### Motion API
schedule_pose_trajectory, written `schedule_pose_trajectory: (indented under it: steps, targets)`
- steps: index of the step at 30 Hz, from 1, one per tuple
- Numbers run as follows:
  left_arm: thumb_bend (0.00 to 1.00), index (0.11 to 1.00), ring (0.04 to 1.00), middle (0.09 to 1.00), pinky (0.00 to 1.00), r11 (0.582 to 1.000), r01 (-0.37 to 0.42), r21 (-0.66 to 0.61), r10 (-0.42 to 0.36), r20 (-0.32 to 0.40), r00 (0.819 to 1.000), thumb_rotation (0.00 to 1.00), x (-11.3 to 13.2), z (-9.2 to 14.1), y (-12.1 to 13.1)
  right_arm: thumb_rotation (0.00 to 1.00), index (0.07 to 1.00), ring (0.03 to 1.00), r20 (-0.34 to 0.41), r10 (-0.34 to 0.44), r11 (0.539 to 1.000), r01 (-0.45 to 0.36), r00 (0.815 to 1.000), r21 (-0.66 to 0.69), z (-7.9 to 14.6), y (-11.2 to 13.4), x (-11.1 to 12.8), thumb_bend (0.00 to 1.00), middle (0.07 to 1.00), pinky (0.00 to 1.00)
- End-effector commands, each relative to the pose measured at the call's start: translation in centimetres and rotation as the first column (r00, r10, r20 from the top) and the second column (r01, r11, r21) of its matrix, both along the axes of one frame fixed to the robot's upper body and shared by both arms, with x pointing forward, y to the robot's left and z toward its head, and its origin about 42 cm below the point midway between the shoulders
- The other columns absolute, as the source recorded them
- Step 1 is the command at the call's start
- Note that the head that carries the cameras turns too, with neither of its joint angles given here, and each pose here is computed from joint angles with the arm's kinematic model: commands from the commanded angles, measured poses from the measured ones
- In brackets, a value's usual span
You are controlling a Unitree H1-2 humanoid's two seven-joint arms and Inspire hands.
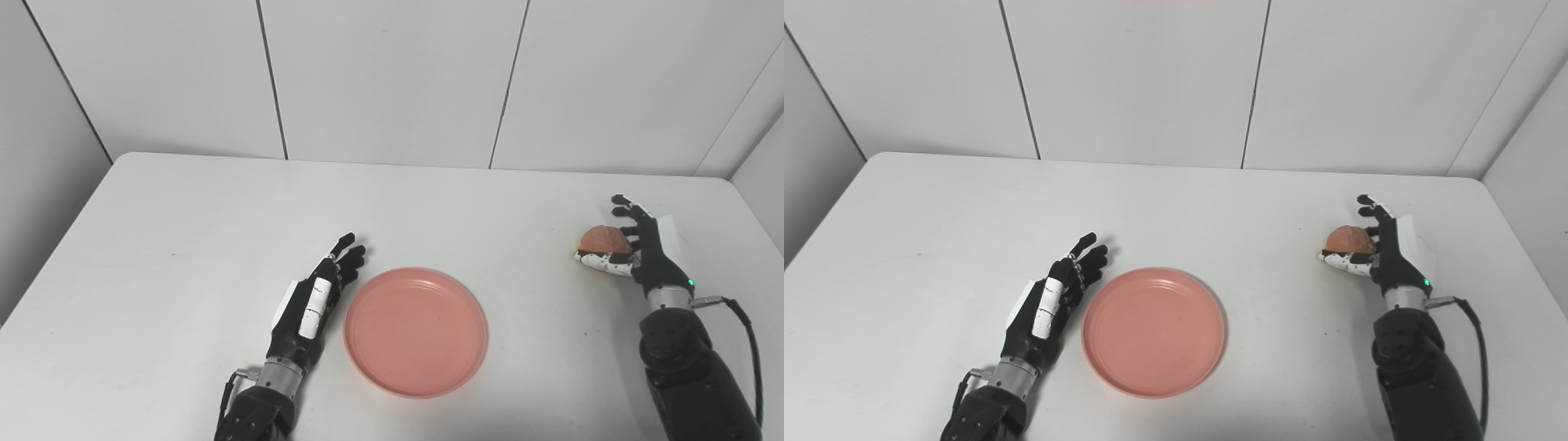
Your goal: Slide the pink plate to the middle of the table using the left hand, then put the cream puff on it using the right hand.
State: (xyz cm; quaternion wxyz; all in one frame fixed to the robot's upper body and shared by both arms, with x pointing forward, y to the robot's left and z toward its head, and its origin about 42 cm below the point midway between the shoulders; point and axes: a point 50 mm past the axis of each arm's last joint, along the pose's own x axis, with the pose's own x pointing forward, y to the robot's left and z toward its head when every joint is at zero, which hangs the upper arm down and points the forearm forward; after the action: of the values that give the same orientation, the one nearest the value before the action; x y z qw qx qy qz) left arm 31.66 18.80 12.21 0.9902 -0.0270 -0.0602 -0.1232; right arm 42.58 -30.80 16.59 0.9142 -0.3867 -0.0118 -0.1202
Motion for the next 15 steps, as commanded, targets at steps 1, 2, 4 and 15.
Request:
schedule_pose_trajectory:
  steps: [1, 2, 4, 15]
  targets:
    - [0.78, 0.901, 0.909, 0.898, 0.93, 1.0, 0.004, 0.015, -0.004, -0.008, 1.0, 0.98, -0.46, -0.45, 0.3, 0.0, 0.779, 0.371, 0.045, 0.012, 0.999, -0.01, 0.999, -0.037, 1.85, -0.56, 0.52, 0.53, 0.491, 0.24]
    - [0.78, 0.901, 0.91, 0.897, 0.93, 1.0, 0.006, 0.014, -0.006, -0.008, 1.0, 0.98, -0.45, -0.46, 0.3, 0.0, 0.77, 0.414, 0.044, 0.016, 0.999, -0.014, 0.999, -0.04, 1.85, -0.56, 0.47, 0.53, 0.493, 0.27]
    - [0.78, 0.901, 0.911, 0.899, 0.93, 1.0, 0.006, 0.012, -0.006, -0.01, 1.0, 0.97, -0.43, -0.5, 0.32, 0.0, 0.737, 0.445, 0.042, 0.018, 0.999, -0.017, 0.999, -0.038, 1.84, -0.56, 0.38, 0.52, 0.511, 0.31]
    - [0.78, 0.895, 0.909, 0.894, 0.94, 1.0, 0.009, 0.014, -0.009, -0.005, 1.0, 0.97, -0.35, -0.56, 0.3, 0.0, 0.596, 0.416, 0.026, -0.028, 0.998, 0.029, 0.999, -0.048, 2.04, -0.29, 0.35, 0.51, 0.535, 0.3]
